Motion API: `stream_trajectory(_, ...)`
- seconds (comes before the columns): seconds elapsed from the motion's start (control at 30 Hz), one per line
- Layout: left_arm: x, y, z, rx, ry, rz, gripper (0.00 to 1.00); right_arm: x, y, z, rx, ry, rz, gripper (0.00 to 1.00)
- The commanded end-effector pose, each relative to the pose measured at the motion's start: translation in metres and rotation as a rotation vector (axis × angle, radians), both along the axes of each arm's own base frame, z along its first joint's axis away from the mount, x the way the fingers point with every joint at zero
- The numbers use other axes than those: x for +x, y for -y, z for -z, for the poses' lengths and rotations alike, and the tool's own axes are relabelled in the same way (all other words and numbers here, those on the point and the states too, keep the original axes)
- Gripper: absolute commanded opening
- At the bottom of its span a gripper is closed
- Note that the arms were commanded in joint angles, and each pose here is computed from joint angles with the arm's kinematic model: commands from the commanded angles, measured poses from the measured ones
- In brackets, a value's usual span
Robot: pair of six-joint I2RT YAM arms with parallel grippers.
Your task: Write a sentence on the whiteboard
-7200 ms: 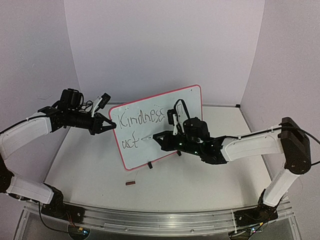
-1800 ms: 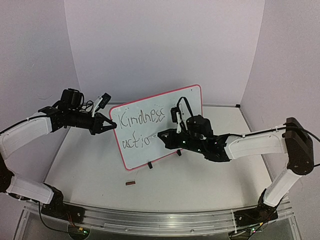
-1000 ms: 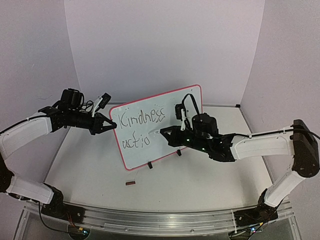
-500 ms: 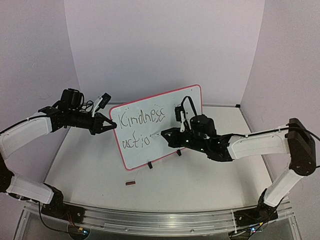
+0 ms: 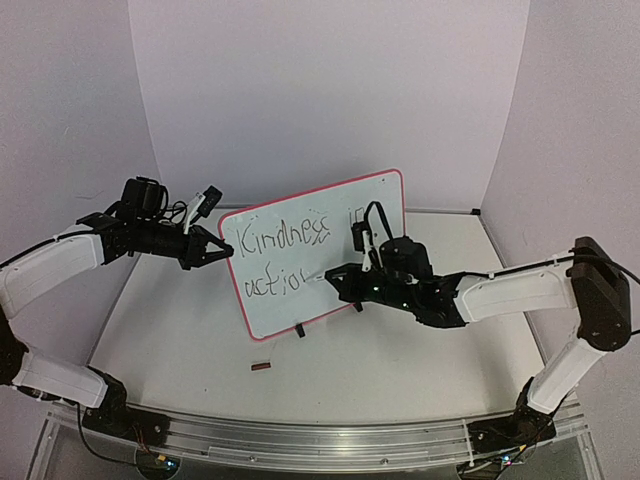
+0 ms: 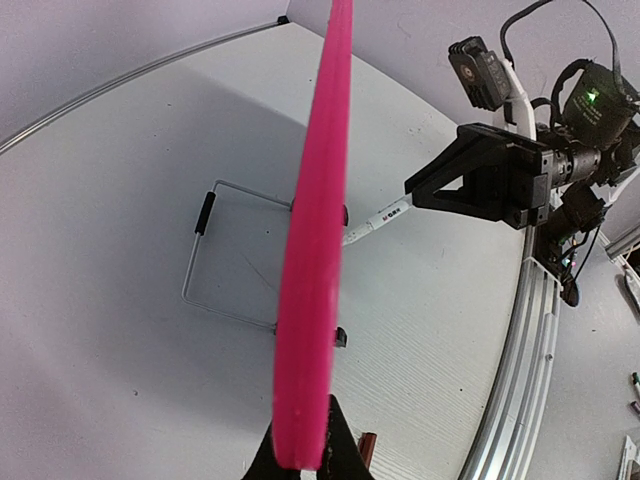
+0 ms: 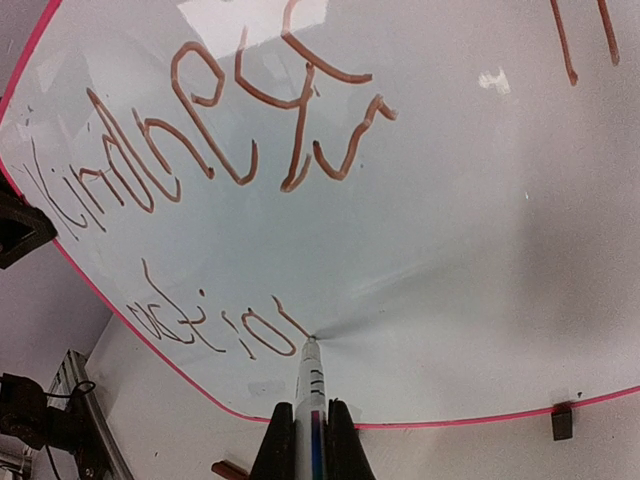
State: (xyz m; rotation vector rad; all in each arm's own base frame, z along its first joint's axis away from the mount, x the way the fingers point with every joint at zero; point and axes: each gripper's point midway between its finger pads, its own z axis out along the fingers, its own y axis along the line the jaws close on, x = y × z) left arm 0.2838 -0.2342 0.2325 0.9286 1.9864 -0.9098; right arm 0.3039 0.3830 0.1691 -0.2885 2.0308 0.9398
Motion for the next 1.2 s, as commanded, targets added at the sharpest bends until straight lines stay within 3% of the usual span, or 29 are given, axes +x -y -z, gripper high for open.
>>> stream_trajectory(0.0,-0.004,-0.002,0.025,0.081,-0.043,0.004,0.00,0.005,0.002,0.003,0.006,-0.005,0.022,0.00)
stream_trajectory(0.57,-0.004,-0.002,0.025,0.082,-0.044,0.003,0.00,0.014,-0.005,-0.053,0.105,0.096,0.033,0.00)
stream_trajectory(1.17,-0.004,-0.002,0.026,0.083,-0.047,0.003,0.00,0.017,0.017,-0.058,0.124,0.125,0.125,0.00)
